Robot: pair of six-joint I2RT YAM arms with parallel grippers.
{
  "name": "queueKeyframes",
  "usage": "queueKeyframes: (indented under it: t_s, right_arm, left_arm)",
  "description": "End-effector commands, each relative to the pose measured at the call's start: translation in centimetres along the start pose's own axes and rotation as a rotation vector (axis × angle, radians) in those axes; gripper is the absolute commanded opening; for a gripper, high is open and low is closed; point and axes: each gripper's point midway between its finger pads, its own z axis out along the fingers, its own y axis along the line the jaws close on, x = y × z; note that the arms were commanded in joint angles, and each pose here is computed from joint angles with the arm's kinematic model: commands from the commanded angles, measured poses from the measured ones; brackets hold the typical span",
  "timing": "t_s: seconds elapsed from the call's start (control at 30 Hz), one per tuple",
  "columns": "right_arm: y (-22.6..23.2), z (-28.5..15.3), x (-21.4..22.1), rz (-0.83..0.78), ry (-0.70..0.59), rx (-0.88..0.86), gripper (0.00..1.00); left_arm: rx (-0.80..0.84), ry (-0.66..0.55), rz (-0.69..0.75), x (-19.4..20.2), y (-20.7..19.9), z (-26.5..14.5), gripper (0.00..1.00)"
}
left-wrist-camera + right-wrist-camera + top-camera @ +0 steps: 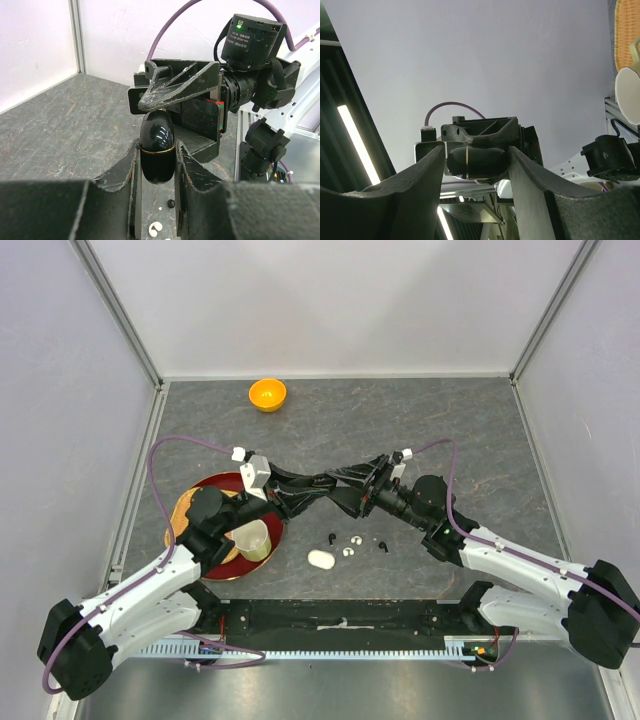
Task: Insert the wireless bluetooth earbuds into the charging case
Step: Open the charging case.
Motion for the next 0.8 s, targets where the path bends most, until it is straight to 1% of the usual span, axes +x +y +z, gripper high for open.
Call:
queueKeyframes:
  t_s: [0.0, 0.07, 0.17, 0.2, 0.33, 0.4, 0.5, 0.63, 0.7, 0.77]
  right_arm:
    - [2.73, -0.3, 1.2, 0.019, 0.056, -0.101, 0.6]
    - [2.71, -0.34, 1.19, 0.021, 0.056, -0.098, 0.63]
    - [2.73, -0.42, 1.16, 0.019, 0.052, -0.093, 0.64]
    - [2.62, -0.43, 1.3, 0.017, 0.056, -0.087, 0.63]
    - [2.1, -0.22, 1.25, 0.017, 0.059, -0.068, 0.57]
    - [2.2, -0.13, 1.37, 0.016, 0.067, -0.068, 0.57]
    - [2.12, 0.12, 1.63, 0.006, 0.081, -0.059, 0.57]
    - [2.27, 0.21, 1.76, 0.005, 0.091, -0.063, 0.62]
    - [2.06, 0.18, 1.77, 0.01, 0.093, -0.058, 0.62]
    - [2.01, 0.19, 1.66, 0.013, 0.09, -0.059, 0.6]
  left_arm:
    - [0.033, -0.035, 0.0, -0.95, -0.67, 0.22, 0.02]
    - [0.023, -0.039, 0.001, -1.08, -0.49, 0.22, 0.02]
    - [0.02, -0.039, 0.003, -1.03, -0.42, 0.27, 0.02]
    - [0.018, -0.036, 0.001, -0.97, -0.38, 0.26, 0.02]
    - [0.013, -0.035, 0.0, -0.88, -0.24, 0.32, 0.02]
    - [0.009, -0.035, -0.001, -0.86, -0.16, 0.37, 0.02]
    - [0.008, -0.036, 0.0, -1.01, -0.14, 0.41, 0.02]
    - [0.004, -0.026, -0.006, -0.76, 0.02, 0.53, 0.02]
    - [0.002, -0.025, -0.007, -0.75, 0.09, 0.55, 0.02]
    - [0.001, -0.026, -0.007, -0.76, 0.09, 0.57, 0.02]
